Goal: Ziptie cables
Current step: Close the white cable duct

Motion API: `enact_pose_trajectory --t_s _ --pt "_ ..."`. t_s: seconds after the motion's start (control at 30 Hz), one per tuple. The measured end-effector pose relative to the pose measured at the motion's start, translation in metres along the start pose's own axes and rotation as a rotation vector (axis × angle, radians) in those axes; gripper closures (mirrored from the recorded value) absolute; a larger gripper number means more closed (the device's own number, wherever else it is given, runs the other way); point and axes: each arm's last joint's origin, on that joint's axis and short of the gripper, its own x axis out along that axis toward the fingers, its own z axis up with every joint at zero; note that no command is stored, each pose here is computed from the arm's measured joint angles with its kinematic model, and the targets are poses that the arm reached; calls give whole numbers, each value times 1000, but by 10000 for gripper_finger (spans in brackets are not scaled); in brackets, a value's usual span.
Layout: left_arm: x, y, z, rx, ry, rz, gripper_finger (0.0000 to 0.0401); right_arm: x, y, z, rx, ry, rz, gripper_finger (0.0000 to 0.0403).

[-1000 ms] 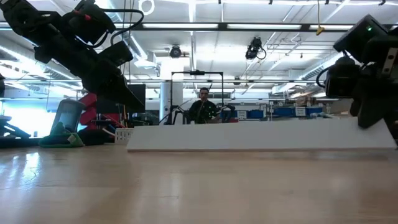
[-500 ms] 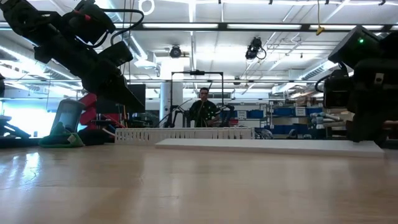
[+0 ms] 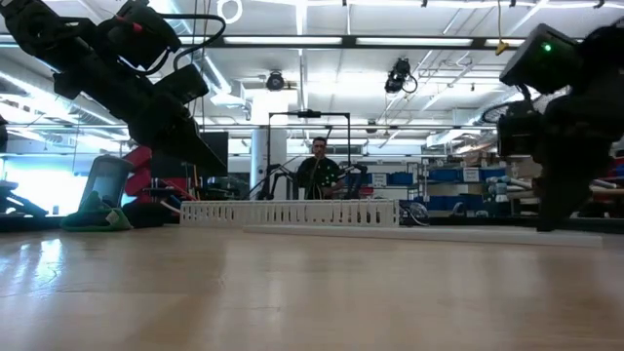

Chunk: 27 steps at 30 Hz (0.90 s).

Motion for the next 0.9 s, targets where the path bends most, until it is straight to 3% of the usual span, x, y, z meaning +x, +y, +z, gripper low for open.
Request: enact_pose_trajectory --t_s 0.13,0.27,0.47,0.57,0.63,0.77,0.9 --pt "0 0 0 -3 0 0 394 -16 11 16 -58 -17 -129 265" --pt "0 0 0 -3 0 0 394 -33 30 41 -137 -146 -160 277" --pt "0 0 0 -3 1 -2 394 -49 64 74 -450 -579 -308 291" --pt "0 0 0 -2 3 1 394 -48 80 89 -587 -749 -292 292" --pt "0 0 -1 -2 8 1 394 -43 86 98 -598 -834 -268 292" --pt "0 0 -1 -2 9 2 394 -19 87 108 -584 -865 -259 292" --pt "0 0 -1 -4 11 2 394 13 79 112 -601 -801 -296 291"
